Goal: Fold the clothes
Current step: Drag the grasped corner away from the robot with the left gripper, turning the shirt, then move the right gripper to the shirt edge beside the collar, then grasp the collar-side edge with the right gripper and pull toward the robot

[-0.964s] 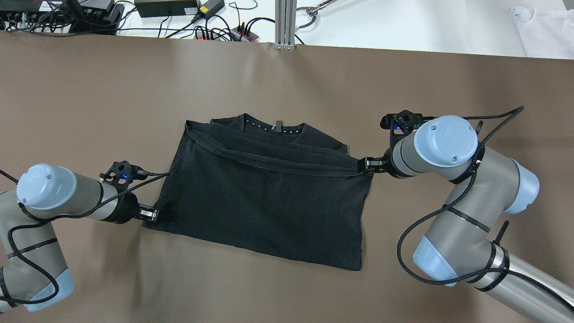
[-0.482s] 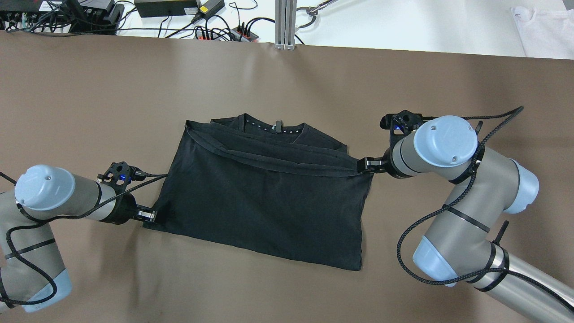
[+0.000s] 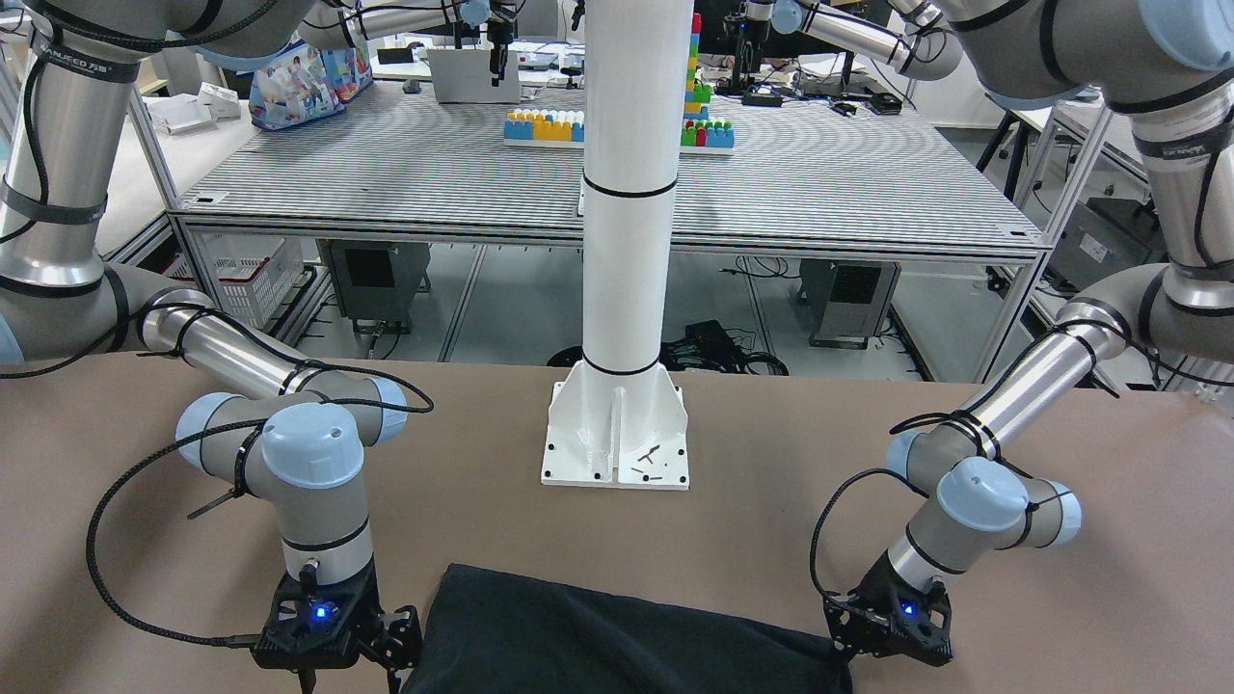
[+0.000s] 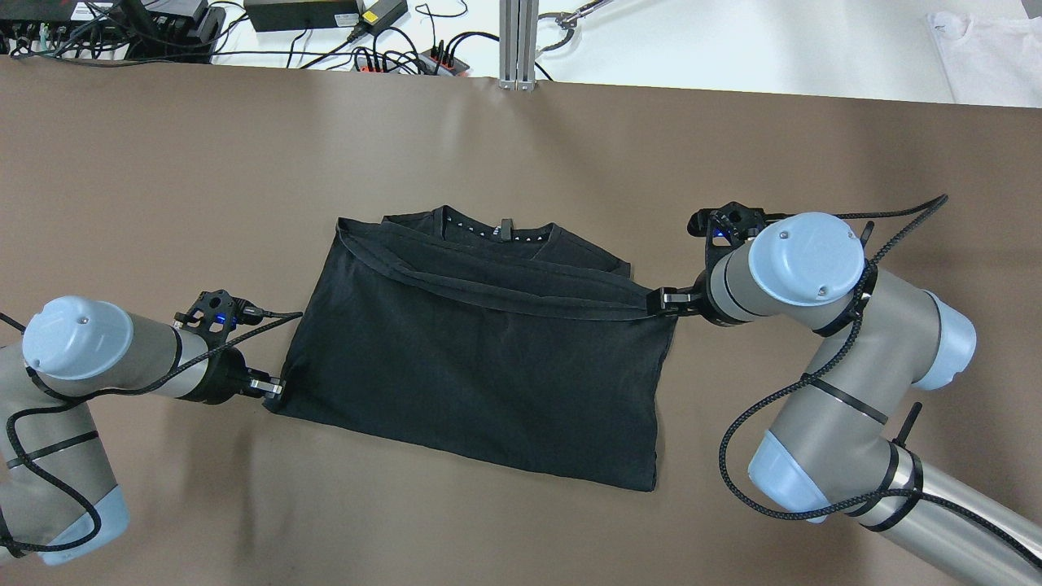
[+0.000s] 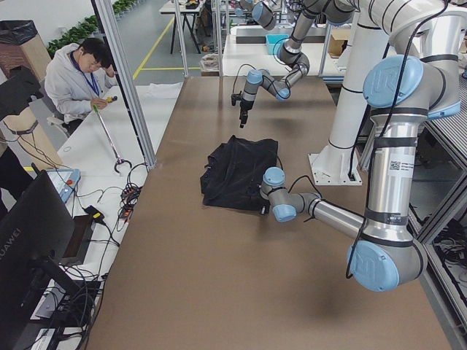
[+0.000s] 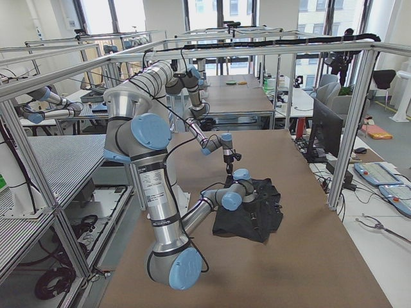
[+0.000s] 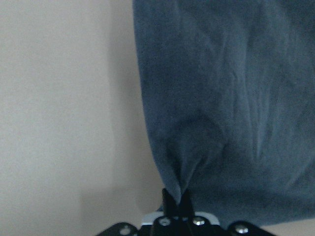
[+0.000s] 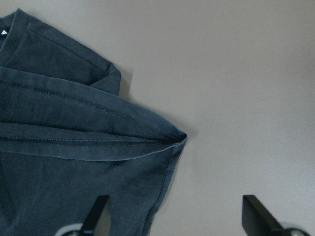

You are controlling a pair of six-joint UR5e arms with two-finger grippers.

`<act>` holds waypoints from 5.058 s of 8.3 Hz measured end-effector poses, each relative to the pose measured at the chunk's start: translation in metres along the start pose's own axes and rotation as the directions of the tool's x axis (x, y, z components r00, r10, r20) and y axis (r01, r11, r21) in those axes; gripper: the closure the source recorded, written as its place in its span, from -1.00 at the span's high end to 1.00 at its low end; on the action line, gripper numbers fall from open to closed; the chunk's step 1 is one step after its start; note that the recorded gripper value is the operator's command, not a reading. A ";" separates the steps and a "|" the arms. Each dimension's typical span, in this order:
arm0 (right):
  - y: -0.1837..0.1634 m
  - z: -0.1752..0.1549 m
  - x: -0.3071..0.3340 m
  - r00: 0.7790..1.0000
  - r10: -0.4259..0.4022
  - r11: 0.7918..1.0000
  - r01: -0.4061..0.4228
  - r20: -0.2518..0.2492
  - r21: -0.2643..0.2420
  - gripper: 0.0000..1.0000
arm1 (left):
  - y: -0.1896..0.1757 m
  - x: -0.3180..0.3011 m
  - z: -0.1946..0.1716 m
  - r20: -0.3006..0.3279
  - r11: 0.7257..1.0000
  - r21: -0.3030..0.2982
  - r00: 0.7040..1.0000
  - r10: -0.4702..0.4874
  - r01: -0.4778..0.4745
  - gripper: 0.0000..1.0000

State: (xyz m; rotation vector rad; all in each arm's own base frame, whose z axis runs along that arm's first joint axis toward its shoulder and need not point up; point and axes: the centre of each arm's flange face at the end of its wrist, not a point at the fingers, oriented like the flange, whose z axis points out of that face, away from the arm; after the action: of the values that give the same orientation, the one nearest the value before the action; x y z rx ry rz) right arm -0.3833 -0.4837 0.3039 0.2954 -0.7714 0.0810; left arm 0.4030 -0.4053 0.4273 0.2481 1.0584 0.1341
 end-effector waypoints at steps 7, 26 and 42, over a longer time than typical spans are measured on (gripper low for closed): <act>0.001 0.002 0.000 1.000 -0.002 1.000 0.002 -0.002 -0.004 0.88 | -0.180 -0.042 -0.009 0.117 0.983 0.184 0.993 -0.023 0.001 -1.00; 0.021 0.075 -0.104 0.886 0.443 0.891 -0.452 0.137 0.049 0.80 | -0.384 -0.015 -0.050 0.148 0.977 0.196 0.987 0.059 -0.088 1.00; 0.069 0.078 -0.087 0.860 0.484 0.866 -0.497 0.160 0.052 -1.00 | -0.382 -0.012 -0.045 0.149 0.978 0.189 0.987 0.061 -0.088 1.00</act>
State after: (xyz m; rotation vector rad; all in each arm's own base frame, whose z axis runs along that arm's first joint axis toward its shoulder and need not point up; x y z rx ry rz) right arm -0.5102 -0.4370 0.3125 0.1847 -0.9743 0.5874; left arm 0.3538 -0.7704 0.3146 0.4683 0.9208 0.0789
